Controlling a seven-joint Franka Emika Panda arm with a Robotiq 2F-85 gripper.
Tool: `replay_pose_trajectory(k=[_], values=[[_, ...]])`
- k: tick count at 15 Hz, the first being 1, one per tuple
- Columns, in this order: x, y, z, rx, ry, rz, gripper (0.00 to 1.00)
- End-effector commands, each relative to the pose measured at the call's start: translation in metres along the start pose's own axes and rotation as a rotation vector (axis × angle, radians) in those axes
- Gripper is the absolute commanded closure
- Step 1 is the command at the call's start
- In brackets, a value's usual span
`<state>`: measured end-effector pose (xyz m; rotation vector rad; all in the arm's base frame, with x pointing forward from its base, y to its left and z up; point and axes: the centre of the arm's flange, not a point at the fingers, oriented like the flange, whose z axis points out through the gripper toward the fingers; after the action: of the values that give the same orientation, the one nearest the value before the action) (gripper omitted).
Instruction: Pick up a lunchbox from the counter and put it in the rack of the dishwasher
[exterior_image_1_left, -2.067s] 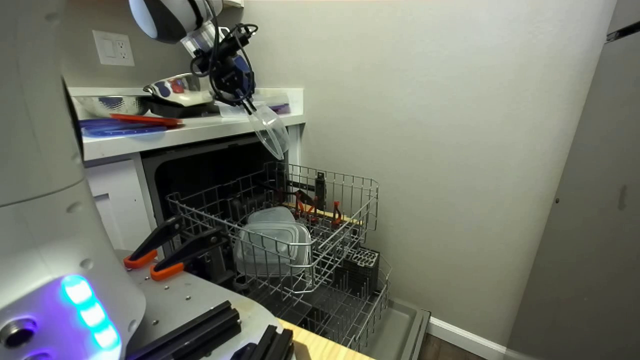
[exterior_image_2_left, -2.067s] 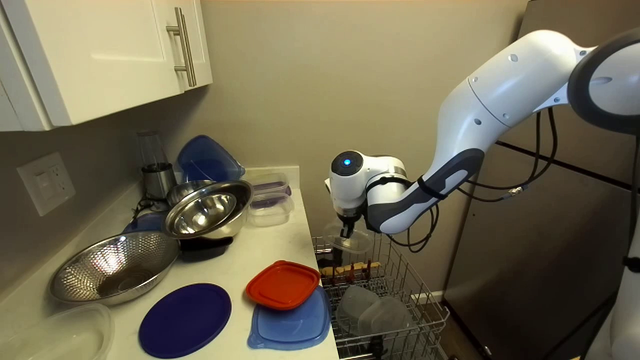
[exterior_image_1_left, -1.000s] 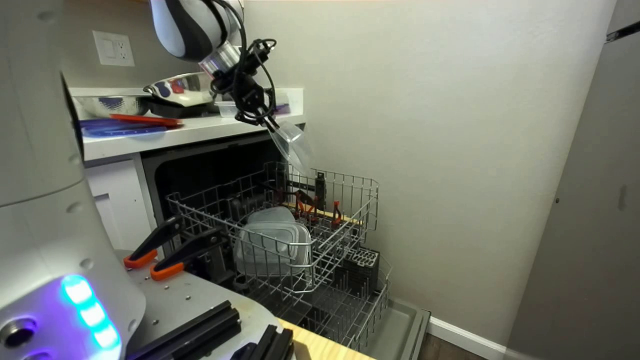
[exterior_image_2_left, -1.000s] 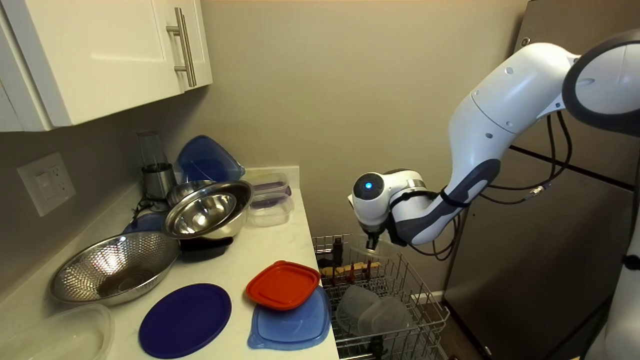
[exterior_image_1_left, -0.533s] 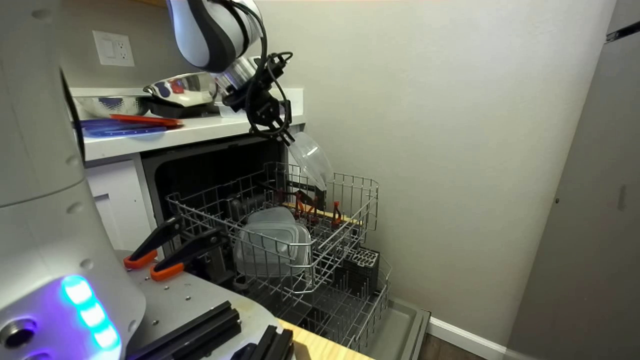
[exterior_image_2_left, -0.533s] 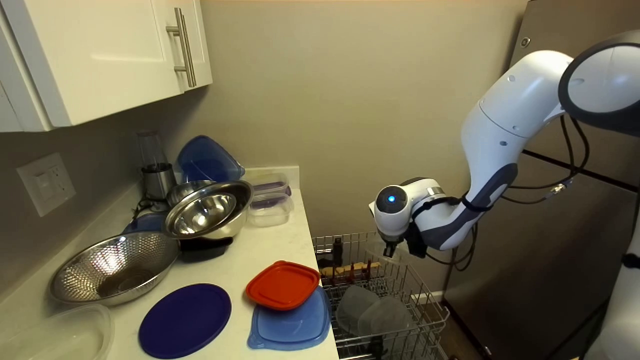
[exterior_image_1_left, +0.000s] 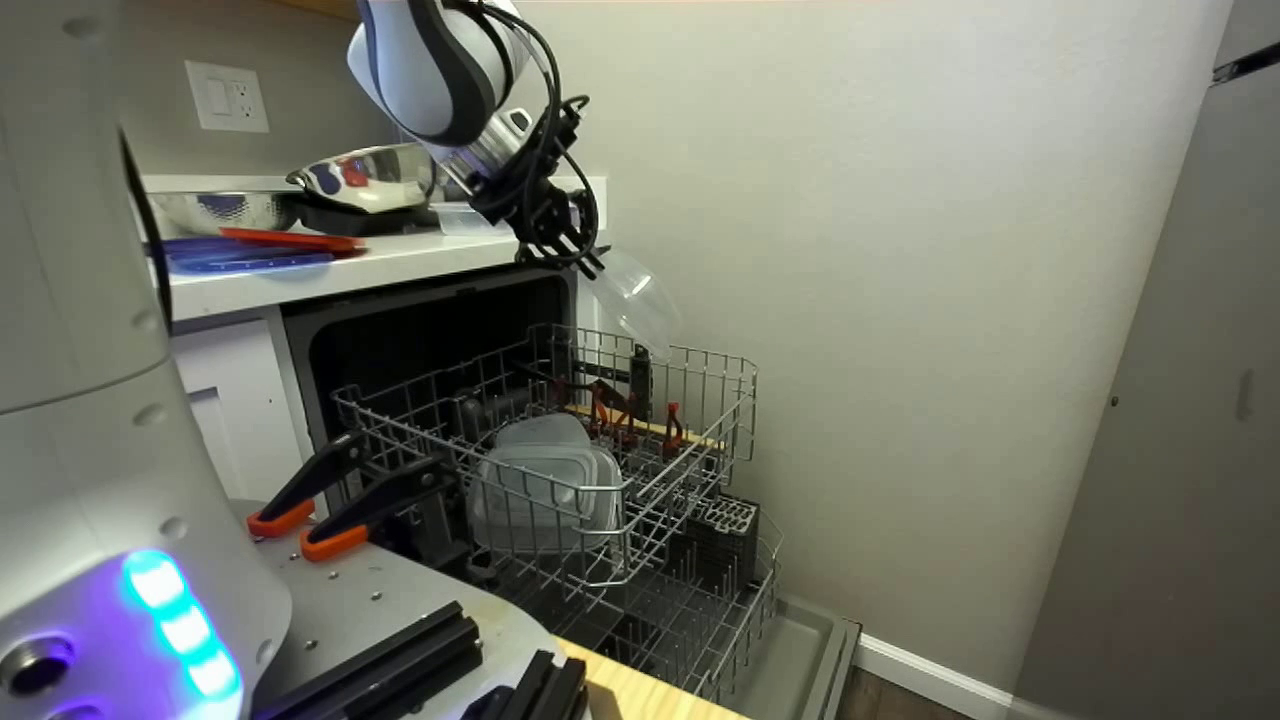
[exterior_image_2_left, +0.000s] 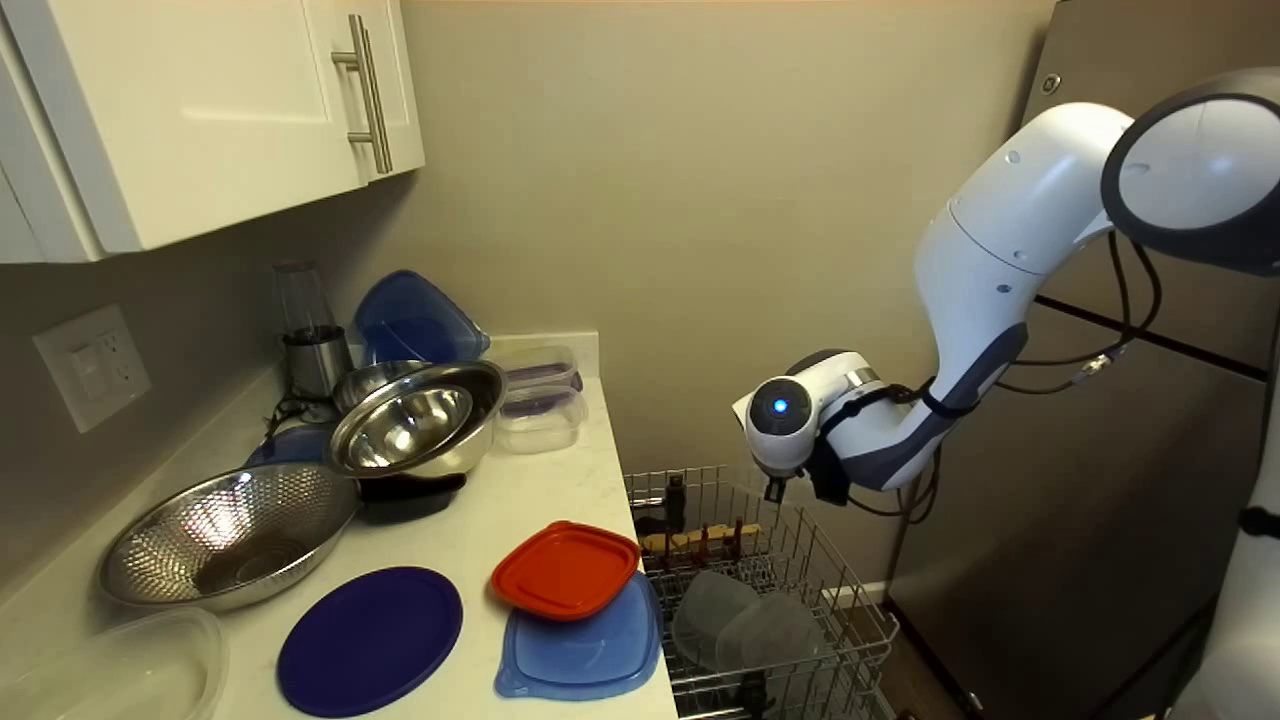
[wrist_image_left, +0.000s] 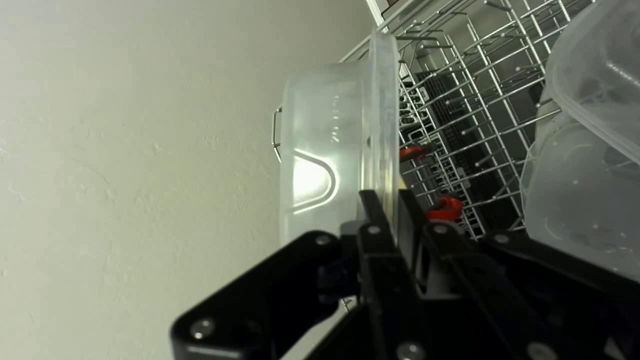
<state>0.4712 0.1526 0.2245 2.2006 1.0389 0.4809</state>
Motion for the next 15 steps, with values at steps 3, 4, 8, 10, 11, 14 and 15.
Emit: replay_pose_trajectory(k=[3, 4, 8, 10, 11, 14, 15], values=[[0.001, -0.001, 0.000, 0.003, 0.003, -0.001, 0.88], [0.001, -0.001, -0.001, 0.003, 0.003, -0.001, 0.88], [0.002, -0.002, -0.001, 0.003, 0.003, -0.001, 0.96], [0.011, -0.001, 0.028, 0.030, 0.013, 0.040, 0.96], [0.014, -0.003, 0.039, 0.034, 0.004, 0.046, 0.96], [0.018, -0.016, 0.077, 0.038, -0.048, 0.053, 0.97], [0.019, -0.021, 0.088, 0.034, -0.060, 0.054, 0.97]])
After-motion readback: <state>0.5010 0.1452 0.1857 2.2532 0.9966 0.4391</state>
